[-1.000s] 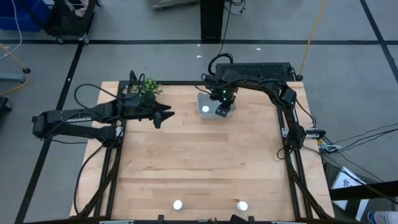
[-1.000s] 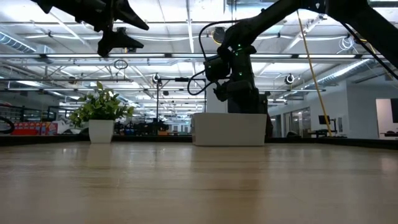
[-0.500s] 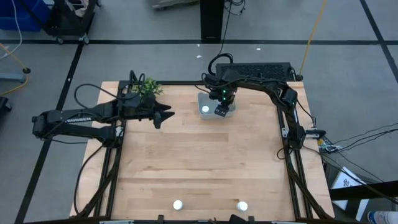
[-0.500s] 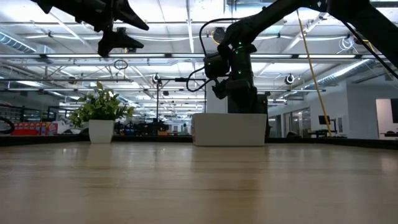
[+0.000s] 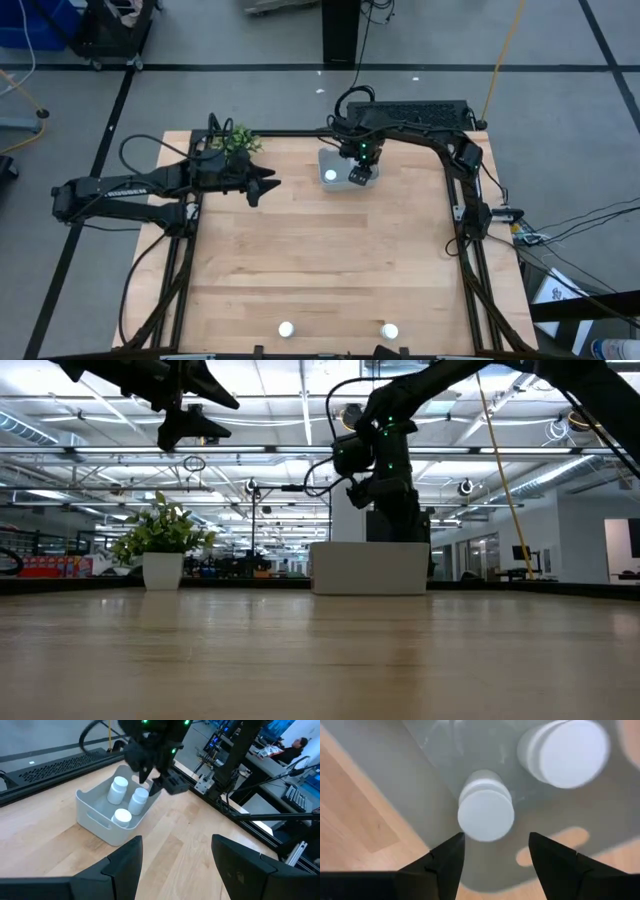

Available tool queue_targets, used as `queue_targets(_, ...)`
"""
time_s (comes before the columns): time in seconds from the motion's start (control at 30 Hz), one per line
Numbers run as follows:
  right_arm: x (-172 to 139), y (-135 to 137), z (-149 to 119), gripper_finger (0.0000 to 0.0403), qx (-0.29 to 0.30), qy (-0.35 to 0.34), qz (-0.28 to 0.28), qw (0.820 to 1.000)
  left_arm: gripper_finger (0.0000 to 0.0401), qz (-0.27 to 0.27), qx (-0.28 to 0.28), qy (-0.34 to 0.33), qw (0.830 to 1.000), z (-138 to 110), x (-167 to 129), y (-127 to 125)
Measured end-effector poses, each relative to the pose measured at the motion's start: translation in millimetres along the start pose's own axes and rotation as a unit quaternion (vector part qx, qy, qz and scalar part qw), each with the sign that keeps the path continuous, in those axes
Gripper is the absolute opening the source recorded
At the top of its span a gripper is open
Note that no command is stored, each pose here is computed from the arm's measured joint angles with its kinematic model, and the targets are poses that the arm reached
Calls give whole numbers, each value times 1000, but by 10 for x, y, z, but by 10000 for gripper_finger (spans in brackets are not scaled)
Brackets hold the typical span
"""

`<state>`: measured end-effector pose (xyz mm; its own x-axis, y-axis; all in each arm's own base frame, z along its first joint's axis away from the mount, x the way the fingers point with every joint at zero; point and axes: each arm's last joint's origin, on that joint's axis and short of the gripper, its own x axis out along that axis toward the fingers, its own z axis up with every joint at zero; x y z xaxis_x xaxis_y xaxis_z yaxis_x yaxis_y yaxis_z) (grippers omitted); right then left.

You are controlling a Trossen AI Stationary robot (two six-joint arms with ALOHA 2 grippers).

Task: Pick and place pill bottles into a basket
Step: Put the white pill bottle into the gray container

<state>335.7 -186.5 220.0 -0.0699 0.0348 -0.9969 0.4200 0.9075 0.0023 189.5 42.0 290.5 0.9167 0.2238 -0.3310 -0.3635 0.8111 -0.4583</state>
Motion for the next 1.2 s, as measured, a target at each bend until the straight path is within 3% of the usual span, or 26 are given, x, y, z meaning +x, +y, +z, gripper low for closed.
queue_targets(0.23,-329,9,-140,212,6,-54,-4,999,243,0,3,0,1000,0,0,0)
queue_targets(0.53,-845,77,-428,211,78,-145,11,986,243,-1,-24,0,1000,0,0,-2)
queue_targets(0.73,-1259,156,-638,210,124,-248,108,955,243,-4,-70,-4,998,8,0,-7)
queue_targets(0.83,-1484,194,-767,210,132,-308,129,933,244,-25,-96,11,995,0,-1,-20)
queue_targets(1.0,-1818,323,-1050,208,103,-389,145,904,243,-50,-145,33,988,-37,-4,-82)
queue_targets(1.2,-2025,615,-1399,208,43,-417,167,892,243,-65,-183,43,980,-130,-26,-257)
